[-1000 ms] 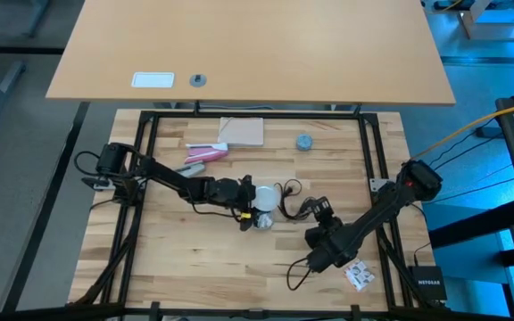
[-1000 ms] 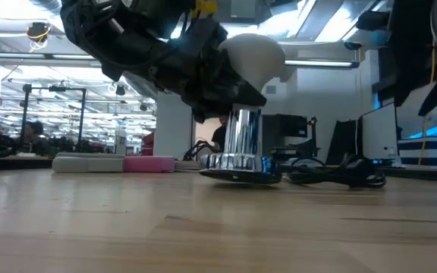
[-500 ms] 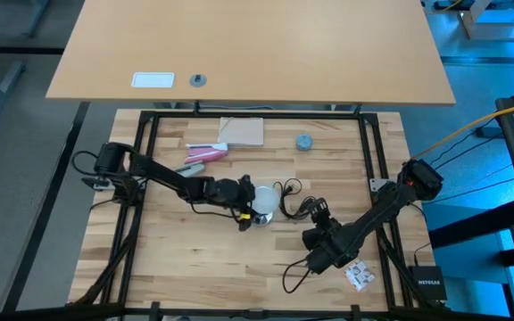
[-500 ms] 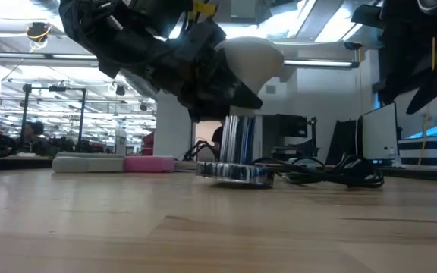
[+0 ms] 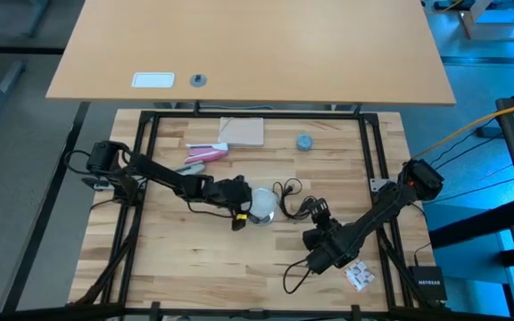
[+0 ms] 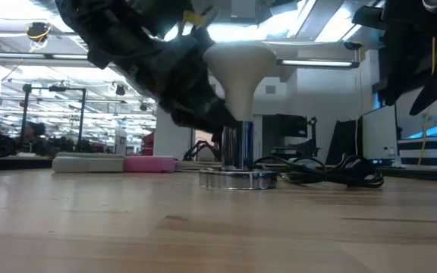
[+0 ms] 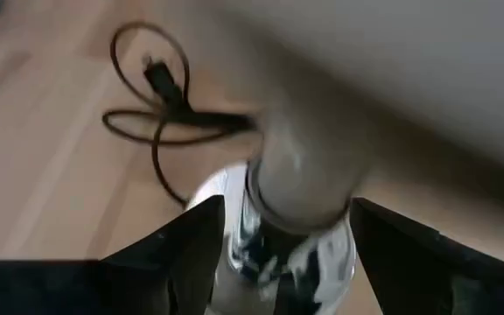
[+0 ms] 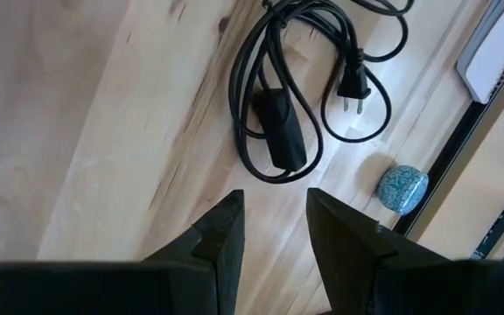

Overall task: Screw lightbulb
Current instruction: Insert the white lightbulb into the desk lamp, then remove the white lightbulb from the desk lamp

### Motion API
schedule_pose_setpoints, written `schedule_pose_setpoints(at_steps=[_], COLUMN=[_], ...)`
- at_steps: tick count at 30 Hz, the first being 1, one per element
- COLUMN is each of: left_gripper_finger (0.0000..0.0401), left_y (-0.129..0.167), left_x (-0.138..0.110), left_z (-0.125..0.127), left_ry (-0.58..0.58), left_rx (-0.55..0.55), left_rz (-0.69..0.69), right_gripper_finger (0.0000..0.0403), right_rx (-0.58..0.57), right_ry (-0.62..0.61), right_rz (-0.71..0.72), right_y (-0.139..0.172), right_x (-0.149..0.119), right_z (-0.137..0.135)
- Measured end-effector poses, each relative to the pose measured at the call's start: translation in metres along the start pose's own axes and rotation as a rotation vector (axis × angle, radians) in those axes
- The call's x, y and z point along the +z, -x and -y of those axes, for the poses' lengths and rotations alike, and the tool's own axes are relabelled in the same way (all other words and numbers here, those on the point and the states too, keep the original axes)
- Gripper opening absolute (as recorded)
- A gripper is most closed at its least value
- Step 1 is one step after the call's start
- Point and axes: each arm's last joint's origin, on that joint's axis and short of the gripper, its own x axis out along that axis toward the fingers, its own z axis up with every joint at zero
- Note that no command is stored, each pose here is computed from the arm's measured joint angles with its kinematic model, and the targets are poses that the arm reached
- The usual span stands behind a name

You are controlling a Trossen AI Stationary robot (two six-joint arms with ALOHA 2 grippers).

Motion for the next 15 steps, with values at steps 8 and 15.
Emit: schedule_pose_setpoints(at_steps=[8, 15], left_gripper_finger=[0.0237, 0.0237], left_y=[0.007, 0.013], left_x=[-0.012, -0.011], left_z=[-0.003, 0.003], left_ry=[0.039, 0.035], left_rx=[0.036, 0.026], left_rz=[-0.149, -0.163], right_gripper_finger=[0.0128, 0.0128], right_rx=[0.008, -0.024], right_ry=[-0.014, -0.051], right_rz=[0.034, 0.185], right_y=[0.003, 0.034], right_x=[0.0, -0.022], right_z=[0.002, 0.027])
